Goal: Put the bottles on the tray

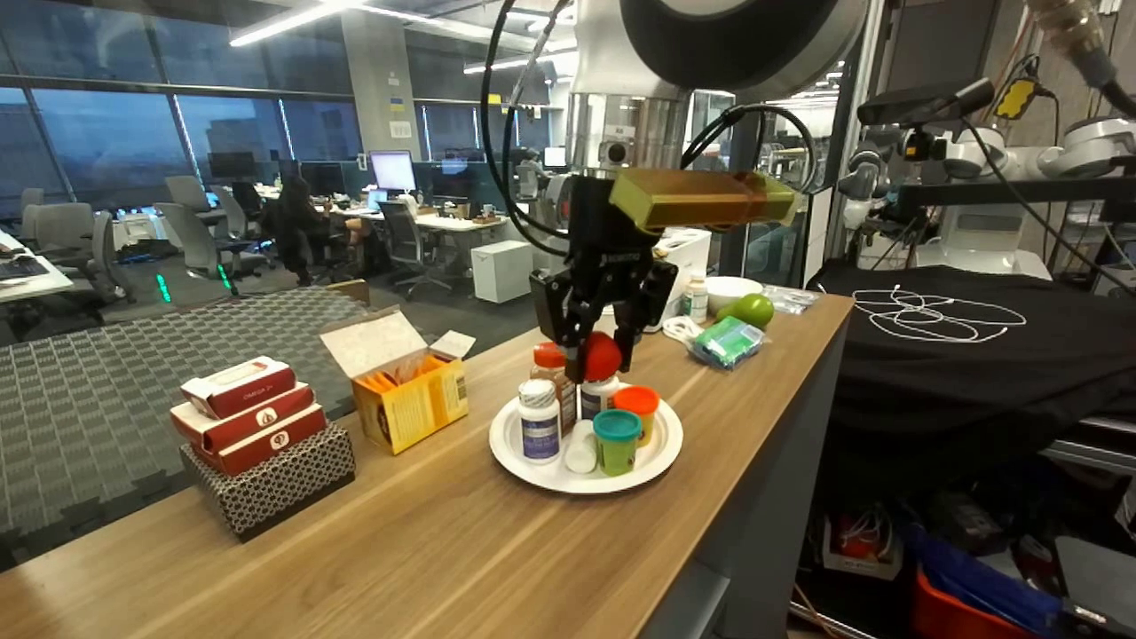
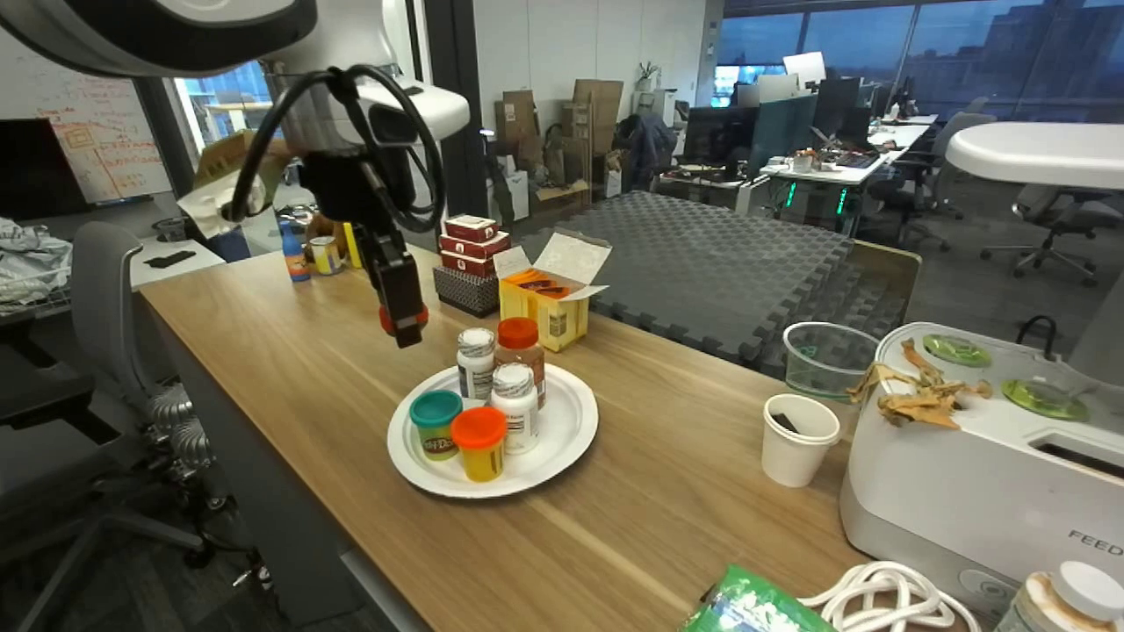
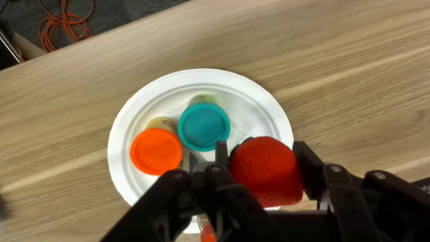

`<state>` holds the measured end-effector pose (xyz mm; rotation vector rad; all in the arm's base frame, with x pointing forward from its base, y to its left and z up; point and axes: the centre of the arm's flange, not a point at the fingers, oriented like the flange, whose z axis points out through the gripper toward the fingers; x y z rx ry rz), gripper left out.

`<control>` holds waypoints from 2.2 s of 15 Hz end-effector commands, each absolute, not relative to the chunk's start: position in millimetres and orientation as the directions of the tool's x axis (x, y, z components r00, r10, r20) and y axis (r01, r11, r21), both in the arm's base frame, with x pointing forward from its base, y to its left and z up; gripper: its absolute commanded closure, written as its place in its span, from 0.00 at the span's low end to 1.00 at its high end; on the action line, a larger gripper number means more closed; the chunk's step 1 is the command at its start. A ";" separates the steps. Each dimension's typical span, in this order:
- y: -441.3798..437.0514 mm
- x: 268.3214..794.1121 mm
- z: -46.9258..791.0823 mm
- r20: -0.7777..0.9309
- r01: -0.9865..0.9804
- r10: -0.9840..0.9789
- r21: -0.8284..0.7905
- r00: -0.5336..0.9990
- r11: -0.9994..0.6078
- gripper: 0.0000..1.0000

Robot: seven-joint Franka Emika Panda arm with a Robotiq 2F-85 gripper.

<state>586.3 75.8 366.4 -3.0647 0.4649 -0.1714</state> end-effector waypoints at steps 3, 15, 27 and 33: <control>76.9 591.4 357.8 0.149 -0.242 -0.245 -0.037 0.958 -0.970 0.74; 38.2 635.4 333.1 0.186 -0.223 -0.231 -0.063 0.955 -0.973 0.74; 33.1 636.6 342.5 0.201 -0.211 -0.221 -0.070 0.954 -0.975 0.01; 34.4 634.4 362.7 0.234 -0.207 -0.219 -0.076 0.947 -0.975 0.00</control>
